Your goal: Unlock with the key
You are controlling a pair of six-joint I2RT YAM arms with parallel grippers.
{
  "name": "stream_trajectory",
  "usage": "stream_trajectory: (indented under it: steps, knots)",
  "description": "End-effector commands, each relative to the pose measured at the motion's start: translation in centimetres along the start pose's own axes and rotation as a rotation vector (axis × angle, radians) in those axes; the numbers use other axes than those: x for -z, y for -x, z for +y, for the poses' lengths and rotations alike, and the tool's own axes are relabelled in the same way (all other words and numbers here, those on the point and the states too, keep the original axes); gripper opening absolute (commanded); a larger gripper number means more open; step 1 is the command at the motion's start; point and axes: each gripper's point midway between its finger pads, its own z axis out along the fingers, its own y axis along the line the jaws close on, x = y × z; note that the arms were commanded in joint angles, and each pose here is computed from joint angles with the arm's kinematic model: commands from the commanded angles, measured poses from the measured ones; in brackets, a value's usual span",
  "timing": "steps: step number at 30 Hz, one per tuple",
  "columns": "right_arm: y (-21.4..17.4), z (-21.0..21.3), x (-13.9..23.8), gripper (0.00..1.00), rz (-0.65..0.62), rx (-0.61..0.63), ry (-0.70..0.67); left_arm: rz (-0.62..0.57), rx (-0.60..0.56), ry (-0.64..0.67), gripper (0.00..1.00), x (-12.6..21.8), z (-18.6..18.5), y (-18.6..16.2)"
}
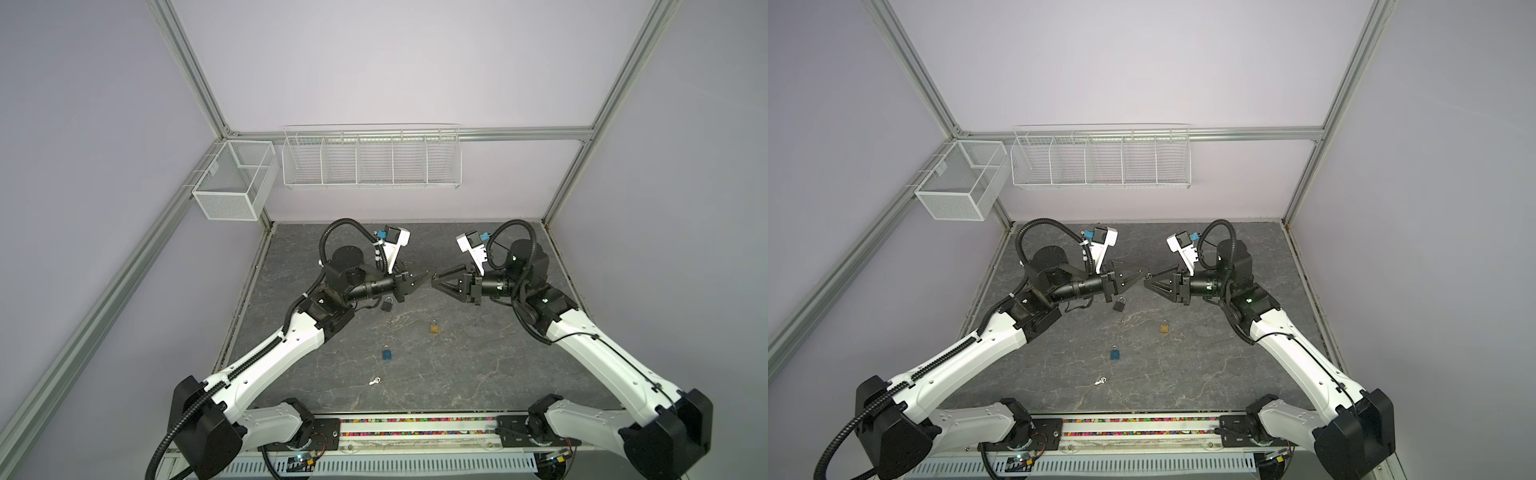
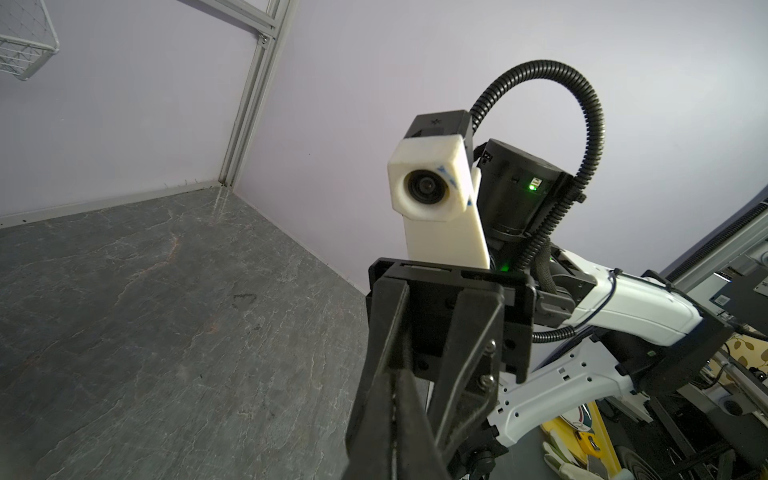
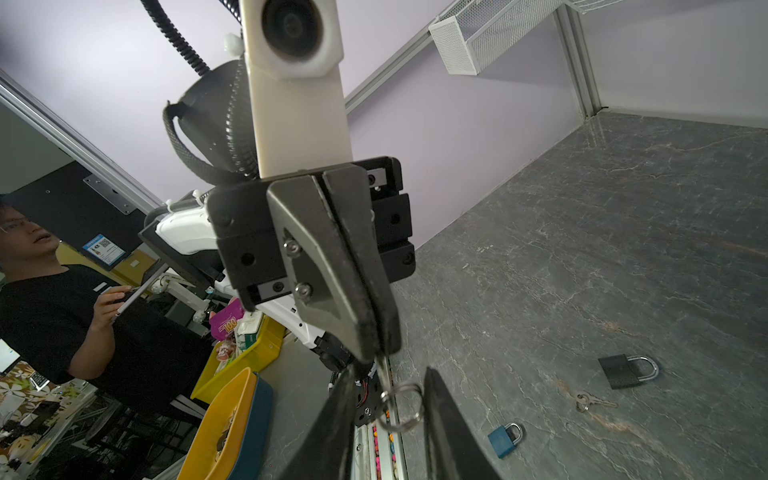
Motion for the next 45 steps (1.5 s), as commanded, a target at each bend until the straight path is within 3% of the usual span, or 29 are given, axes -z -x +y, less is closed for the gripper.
stream_trajectory:
  steps: [1,22,31,45]
  knots:
    - [1.34,1.62,0.46,0.29,-0.022,0.073,0.032,-0.019,-0.026,-0.034,0.00,0.12,-0.93,1.09]
    - [1.01,1.74,0.93,0.20,-0.011,0.083,0.017,-0.026,-0.027,-0.044,0.00,0.14,-1.14,1.27]
    - [1.57,1.92,0.72,0.30,-0.013,0.085,0.035,-0.014,-0.017,-0.076,0.00,-0.20,-1.40,1.10]
    - [1.21,1.54,0.55,0.21,-0.006,0.080,0.038,-0.025,-0.019,-0.087,0.00,-0.17,-1.75,1.51]
